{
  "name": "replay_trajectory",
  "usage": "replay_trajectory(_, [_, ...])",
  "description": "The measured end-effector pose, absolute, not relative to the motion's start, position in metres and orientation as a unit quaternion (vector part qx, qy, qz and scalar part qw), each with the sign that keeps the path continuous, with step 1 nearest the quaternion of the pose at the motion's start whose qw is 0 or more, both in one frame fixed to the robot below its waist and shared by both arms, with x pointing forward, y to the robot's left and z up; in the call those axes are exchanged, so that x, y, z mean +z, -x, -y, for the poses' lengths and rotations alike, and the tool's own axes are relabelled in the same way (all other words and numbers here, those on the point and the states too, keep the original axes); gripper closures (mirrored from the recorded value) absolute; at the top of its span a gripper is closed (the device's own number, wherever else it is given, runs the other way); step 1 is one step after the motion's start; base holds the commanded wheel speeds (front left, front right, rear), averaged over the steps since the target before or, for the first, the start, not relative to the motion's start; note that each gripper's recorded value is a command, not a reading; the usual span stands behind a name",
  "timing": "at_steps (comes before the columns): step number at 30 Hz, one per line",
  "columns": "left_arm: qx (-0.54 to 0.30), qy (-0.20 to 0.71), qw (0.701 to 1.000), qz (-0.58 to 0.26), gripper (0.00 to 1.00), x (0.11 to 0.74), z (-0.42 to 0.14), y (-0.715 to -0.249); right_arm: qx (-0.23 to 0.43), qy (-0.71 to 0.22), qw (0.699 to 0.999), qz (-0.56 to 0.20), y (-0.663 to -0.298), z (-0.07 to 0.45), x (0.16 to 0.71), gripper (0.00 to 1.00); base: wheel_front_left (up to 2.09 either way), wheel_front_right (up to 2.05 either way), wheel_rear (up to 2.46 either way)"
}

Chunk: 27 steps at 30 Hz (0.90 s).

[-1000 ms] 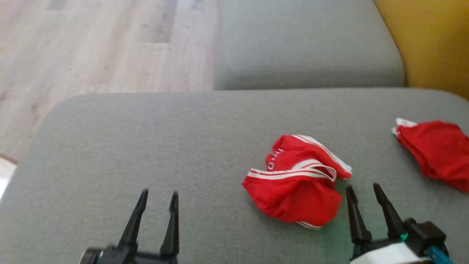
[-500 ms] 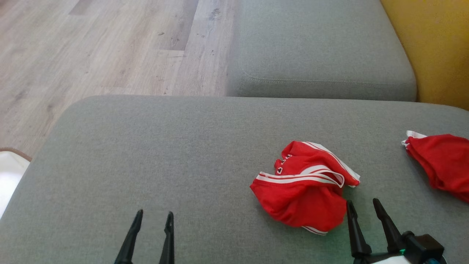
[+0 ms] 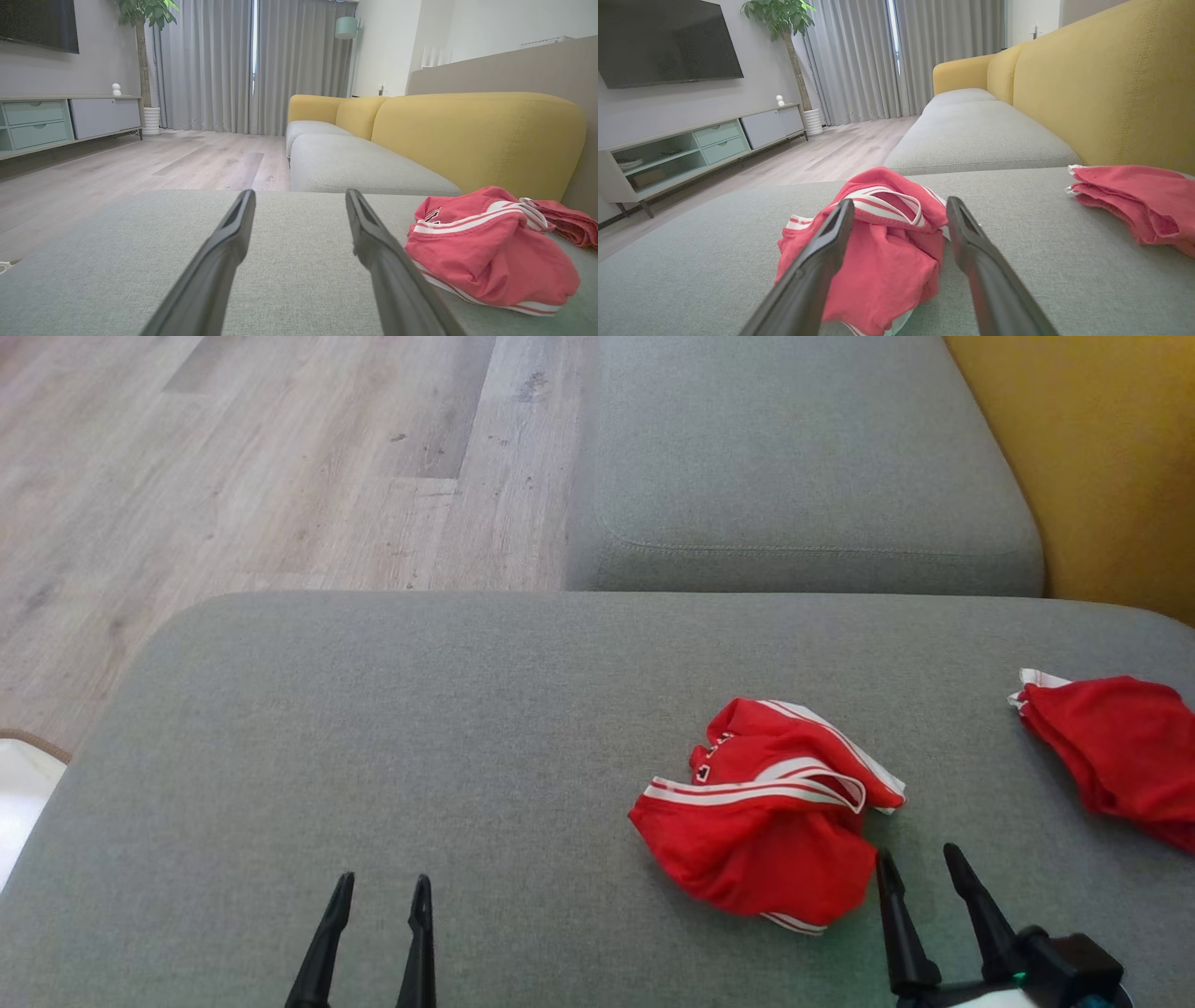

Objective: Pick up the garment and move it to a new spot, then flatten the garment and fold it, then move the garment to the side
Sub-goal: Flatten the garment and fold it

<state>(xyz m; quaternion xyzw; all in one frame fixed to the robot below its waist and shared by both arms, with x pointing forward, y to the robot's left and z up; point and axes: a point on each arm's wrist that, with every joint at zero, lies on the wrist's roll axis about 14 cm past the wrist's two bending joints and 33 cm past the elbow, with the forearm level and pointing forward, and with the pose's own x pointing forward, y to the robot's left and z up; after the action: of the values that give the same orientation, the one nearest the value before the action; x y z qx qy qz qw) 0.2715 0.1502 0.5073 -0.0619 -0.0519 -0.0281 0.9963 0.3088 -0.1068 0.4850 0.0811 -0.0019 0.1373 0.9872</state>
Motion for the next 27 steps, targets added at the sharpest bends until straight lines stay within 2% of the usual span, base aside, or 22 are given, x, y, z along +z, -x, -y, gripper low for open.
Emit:
replay_trajectory(16, [-0.033,0.065,0.997,0.032,0.0,0.497,-0.149,-0.275,0.137,-0.08,0.987,-0.012,-0.311,0.106,0.477,0.0,0.0,0.0,0.0])
replay_trajectory(23, [-0.08,0.08,0.994,-0.008,0.0,0.476,-0.13,-0.288,0.139,-0.074,0.987,-0.029,-0.313,0.105,0.467,0.0,0.0,0.0,0.0])
replay_trajectory(27, [-0.137,0.081,0.987,-0.013,0.0,0.477,-0.102,-0.319,0.137,-0.072,0.987,-0.042,-0.318,0.108,0.46,0.0,0.0,0.0,0.0])
